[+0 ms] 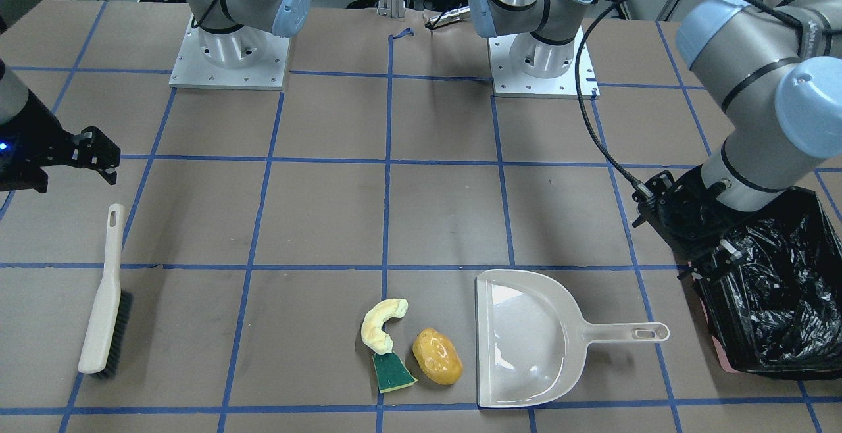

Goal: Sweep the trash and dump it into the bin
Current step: 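Grasp the white dustpan handle with the left gripper while the right gripper lowers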

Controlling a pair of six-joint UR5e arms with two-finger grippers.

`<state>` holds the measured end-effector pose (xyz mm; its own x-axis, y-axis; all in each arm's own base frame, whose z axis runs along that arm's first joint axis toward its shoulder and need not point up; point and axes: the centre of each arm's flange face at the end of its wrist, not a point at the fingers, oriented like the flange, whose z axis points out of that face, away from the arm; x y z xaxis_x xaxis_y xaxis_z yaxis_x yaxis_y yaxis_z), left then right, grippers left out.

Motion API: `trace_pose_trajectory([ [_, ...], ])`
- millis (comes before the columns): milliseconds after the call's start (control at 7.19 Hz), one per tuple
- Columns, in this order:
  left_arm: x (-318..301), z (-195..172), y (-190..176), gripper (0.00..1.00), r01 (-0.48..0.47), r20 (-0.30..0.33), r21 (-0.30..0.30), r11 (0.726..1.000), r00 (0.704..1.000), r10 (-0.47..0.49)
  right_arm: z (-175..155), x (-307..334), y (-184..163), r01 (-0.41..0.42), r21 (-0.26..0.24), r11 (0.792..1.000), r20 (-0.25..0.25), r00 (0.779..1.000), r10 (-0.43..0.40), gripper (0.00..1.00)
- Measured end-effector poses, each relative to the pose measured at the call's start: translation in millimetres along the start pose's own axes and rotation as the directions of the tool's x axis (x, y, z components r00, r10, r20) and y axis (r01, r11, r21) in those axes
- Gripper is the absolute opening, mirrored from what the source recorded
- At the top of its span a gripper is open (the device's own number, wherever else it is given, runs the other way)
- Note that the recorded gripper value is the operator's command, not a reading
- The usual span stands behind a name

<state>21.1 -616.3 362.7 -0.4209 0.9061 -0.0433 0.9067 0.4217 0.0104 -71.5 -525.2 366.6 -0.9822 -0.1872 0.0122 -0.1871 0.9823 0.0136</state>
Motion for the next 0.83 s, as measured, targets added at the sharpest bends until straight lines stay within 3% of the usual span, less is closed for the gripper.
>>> trace_pose_trajectory([
  [417,-32.2,53.6,-4.3,1.0,-0.127,0.001,0.001,0.992,0.992,0.127,62.3,29.0,-18.3,-0.011,-0.035,0.999,0.053,0.999,0.013,1.0],
  [834,-46.0,84.8,-13.6,1.0,-0.27,-0.028,0.006,0.963,0.962,0.27,93.1,24.0,-29.5,-0.043,-0.088,0.995,0.036,0.998,0.046,0.99],
])
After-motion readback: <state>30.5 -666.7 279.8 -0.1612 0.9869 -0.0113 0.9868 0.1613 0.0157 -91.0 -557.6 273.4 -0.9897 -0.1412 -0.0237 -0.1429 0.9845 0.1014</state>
